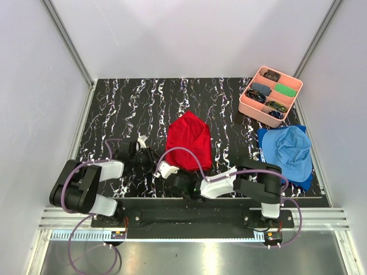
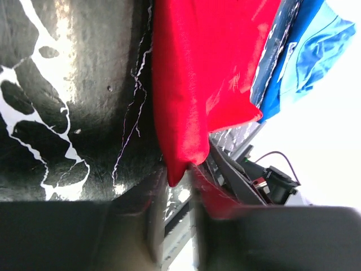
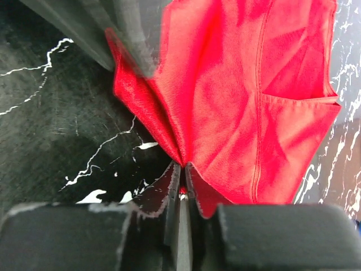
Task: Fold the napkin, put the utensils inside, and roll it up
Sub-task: Roll the napkin at the center of the board.
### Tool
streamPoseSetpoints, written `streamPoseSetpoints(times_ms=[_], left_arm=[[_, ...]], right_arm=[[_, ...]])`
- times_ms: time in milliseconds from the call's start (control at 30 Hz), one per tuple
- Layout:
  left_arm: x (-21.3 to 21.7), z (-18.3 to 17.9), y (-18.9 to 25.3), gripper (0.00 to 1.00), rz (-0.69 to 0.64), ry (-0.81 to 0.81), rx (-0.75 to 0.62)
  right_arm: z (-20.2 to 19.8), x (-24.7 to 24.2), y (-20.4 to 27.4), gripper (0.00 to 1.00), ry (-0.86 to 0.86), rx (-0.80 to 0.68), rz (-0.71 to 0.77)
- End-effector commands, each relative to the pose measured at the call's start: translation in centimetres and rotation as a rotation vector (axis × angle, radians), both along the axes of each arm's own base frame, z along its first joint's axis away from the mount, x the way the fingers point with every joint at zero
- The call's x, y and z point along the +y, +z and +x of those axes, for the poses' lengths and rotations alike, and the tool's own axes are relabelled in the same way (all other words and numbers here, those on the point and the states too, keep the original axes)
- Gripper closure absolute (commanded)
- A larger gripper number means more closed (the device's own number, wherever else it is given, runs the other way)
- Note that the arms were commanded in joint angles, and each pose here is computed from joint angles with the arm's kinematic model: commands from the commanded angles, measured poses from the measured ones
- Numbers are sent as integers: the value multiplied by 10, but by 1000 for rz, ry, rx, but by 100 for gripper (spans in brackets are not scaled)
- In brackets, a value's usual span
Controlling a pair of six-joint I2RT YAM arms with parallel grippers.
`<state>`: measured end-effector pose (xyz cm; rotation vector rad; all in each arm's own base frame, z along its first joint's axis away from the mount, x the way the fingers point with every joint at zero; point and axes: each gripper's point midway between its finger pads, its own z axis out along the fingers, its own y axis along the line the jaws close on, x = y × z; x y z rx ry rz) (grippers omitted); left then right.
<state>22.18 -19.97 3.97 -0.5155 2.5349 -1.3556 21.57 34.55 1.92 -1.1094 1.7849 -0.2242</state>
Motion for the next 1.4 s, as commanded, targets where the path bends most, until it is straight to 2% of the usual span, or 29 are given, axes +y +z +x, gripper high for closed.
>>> streamPoseSetpoints(times_ms=[0,33,67,200,433,533,633,933,1100,1367], left_arm=[[3,15,20,62,11,-4,-113],[6,15,17,58,27,9,-115],[7,15,19,49,32,18,-133],[20,16,17,38,89,75,-173],[55,27,22,35,294,190,-316],[65,29,30,33,354,193,-397],[67,29,37,31,384,173,-458],[50,18,33,23,426,68,-515],[37,9,31,18,397,7,-535],[36,2,8,20,397,2,-433]], right_arm=[[-13,7,-7,88,76,102,10],[-12,8,-6,92,83,117,17],[-14,5,-8,93,84,143,12],[-18,13,-2,99,120,254,62],[-18,16,14,100,161,510,177],[-15,18,14,100,179,623,225],[-17,22,15,100,205,745,274],[-17,29,25,100,229,1049,420],[-9,30,22,100,213,1095,425],[3,24,16,100,172,1046,406]])
